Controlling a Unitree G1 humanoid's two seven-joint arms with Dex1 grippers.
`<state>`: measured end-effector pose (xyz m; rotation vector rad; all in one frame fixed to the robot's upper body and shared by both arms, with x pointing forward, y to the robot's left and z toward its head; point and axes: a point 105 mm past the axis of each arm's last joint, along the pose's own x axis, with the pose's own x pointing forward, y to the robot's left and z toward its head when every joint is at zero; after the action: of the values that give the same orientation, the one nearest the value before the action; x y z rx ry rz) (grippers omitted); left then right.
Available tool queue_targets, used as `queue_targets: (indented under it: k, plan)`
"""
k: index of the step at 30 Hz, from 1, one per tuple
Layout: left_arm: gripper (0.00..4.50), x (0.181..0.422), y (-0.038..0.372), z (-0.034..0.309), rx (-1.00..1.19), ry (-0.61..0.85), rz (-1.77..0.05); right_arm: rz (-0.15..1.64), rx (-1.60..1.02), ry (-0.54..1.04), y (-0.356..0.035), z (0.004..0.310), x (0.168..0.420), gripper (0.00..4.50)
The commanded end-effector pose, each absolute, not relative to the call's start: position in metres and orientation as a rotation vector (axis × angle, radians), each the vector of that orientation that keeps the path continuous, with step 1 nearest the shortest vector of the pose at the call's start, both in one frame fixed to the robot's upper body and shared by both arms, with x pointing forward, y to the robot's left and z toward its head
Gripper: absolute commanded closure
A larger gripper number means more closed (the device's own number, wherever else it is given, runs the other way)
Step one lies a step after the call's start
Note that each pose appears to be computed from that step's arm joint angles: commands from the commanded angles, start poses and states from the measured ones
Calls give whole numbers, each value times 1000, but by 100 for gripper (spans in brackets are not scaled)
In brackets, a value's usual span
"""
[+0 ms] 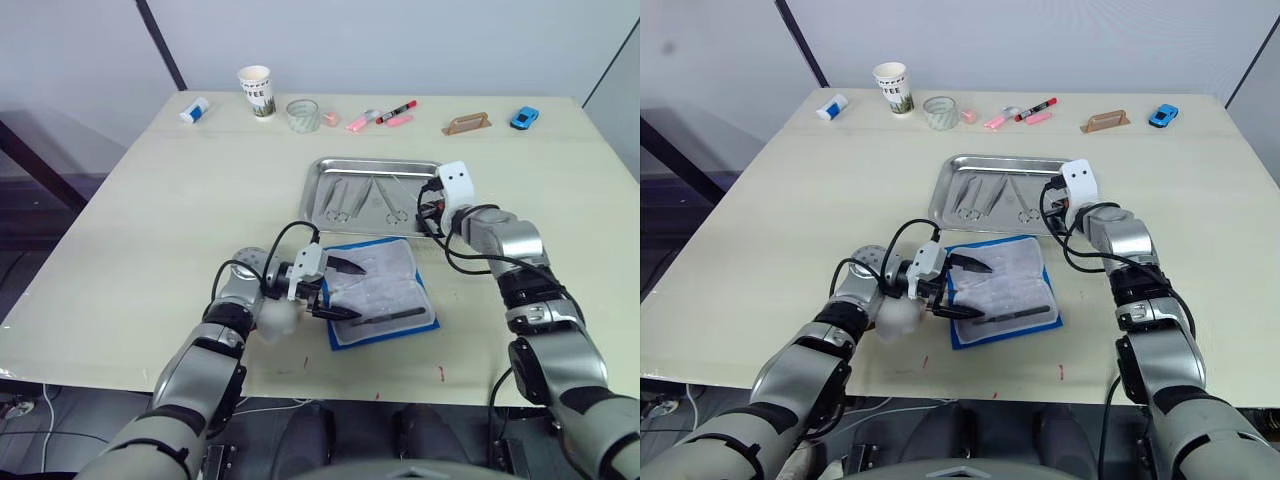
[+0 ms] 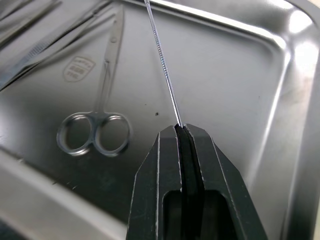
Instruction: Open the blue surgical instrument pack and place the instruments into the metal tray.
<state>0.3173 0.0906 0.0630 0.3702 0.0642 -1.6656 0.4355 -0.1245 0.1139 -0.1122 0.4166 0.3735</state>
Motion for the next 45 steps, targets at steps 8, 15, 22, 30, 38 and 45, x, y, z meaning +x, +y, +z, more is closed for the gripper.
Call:
queue_targets:
  k: [8,15,22,30,38,45]
  plan:
    - [0,299,104,30,335,226,-1701,398,-118,352,-116,131,446,383]
    - [0,298,104,29,334,227,-1700,419,-131,299,-117,143,444,79]
    - [0,298,105,30,334,226,-1698,567,-180,197,-117,167,420,3]
    - [0,299,103,30,333,224,-1699,1004,-252,78,-119,167,341,3]
    - [0,301,104,31,342,228,-1697,1291,-393,166,-109,137,290,3]
    - [0,302,105,33,352,228,-1697,1364,-503,220,-99,113,285,3]
